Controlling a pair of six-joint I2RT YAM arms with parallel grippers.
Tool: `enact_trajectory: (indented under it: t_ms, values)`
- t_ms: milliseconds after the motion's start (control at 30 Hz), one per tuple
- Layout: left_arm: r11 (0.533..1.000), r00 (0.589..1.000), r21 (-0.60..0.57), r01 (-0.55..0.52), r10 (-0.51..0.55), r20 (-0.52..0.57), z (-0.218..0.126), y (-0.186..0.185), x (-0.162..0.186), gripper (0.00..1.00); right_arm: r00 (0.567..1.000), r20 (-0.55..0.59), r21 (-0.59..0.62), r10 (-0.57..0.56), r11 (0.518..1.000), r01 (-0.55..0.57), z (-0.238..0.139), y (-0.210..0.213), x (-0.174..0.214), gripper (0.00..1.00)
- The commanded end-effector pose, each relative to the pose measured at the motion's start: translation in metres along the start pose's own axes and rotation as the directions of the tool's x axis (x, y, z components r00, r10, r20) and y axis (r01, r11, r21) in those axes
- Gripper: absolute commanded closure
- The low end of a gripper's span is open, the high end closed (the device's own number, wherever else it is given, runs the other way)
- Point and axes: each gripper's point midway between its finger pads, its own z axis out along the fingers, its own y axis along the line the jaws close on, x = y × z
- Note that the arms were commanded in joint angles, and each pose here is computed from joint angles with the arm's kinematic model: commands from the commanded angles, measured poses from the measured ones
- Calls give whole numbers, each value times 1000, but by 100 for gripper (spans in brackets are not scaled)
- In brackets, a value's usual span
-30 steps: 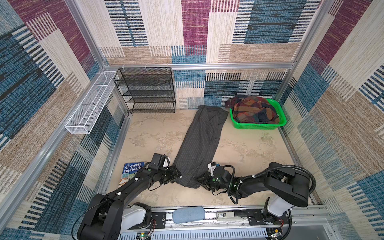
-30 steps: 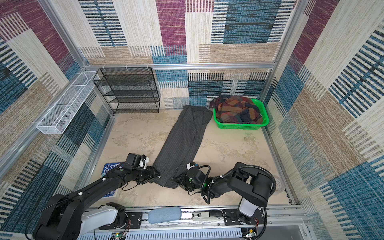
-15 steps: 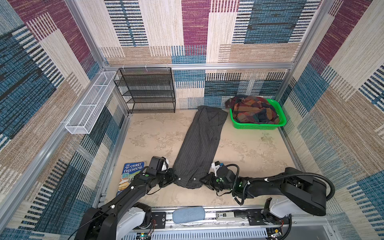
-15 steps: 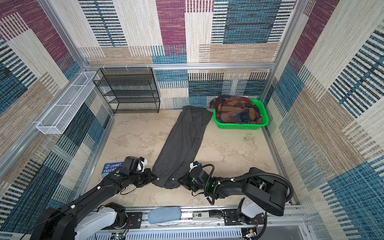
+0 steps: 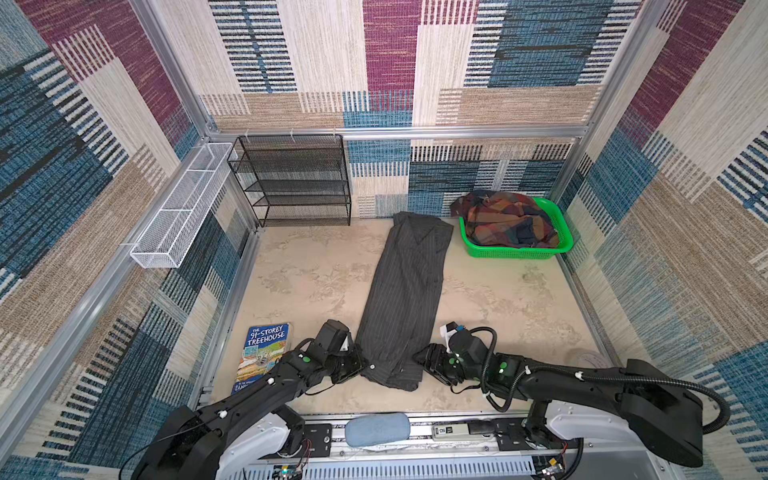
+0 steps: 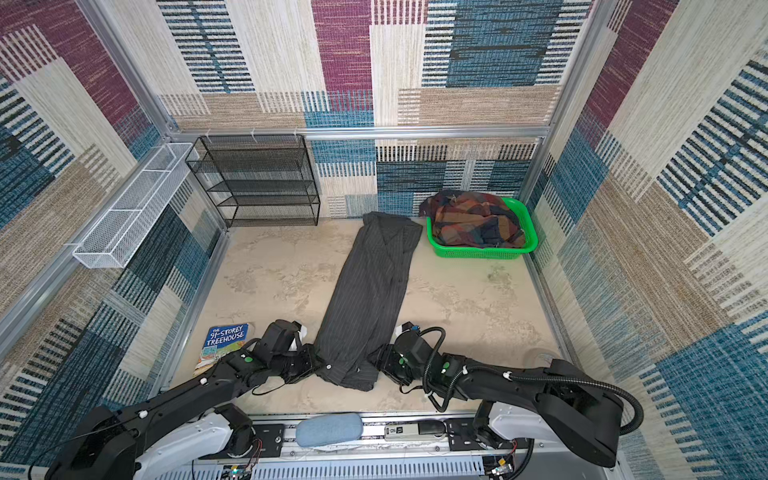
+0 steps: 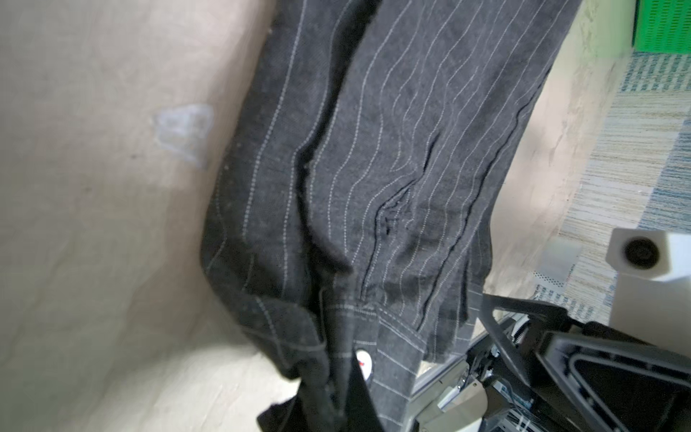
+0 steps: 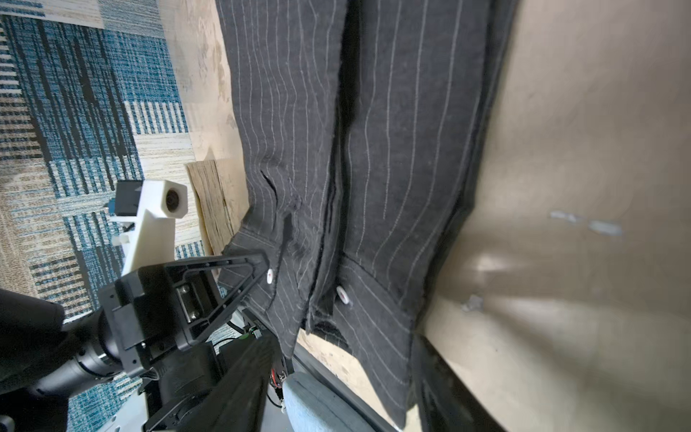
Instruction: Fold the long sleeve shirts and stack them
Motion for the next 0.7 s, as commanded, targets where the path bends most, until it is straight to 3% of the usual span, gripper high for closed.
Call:
enact_trajectory:
  t_ms: [0,167,300,433,567,667]
  values:
    - [1000,999,-4,3,-2,41,1,-2,-8,100,998,-44,45,44,998,-42,1,-15,9,28]
    - [1000,1000,-9,-2,2,23,3,2,-4,100,995,-54,74,80,994,-76,18,-27,11,23]
    - [1000,1000,-5,3,-3,16,2,6,1,100,995,-32,-20,98,995,-99,30,-13,7,17]
    - [1000,1000,-5,5,-5,17,0,8,3,100,994,-46,-36,96,995,-98,46,-2,8,18]
    - [1000,1000,-12,-1,1,17,1,9,3,100,991,-70,-50,115,992,-118,64,3,13,26]
    - [1000,1000,-5,-1,1,24,-1,8,2,100,989,-68,-45,129,990,-132,68,3,16,45]
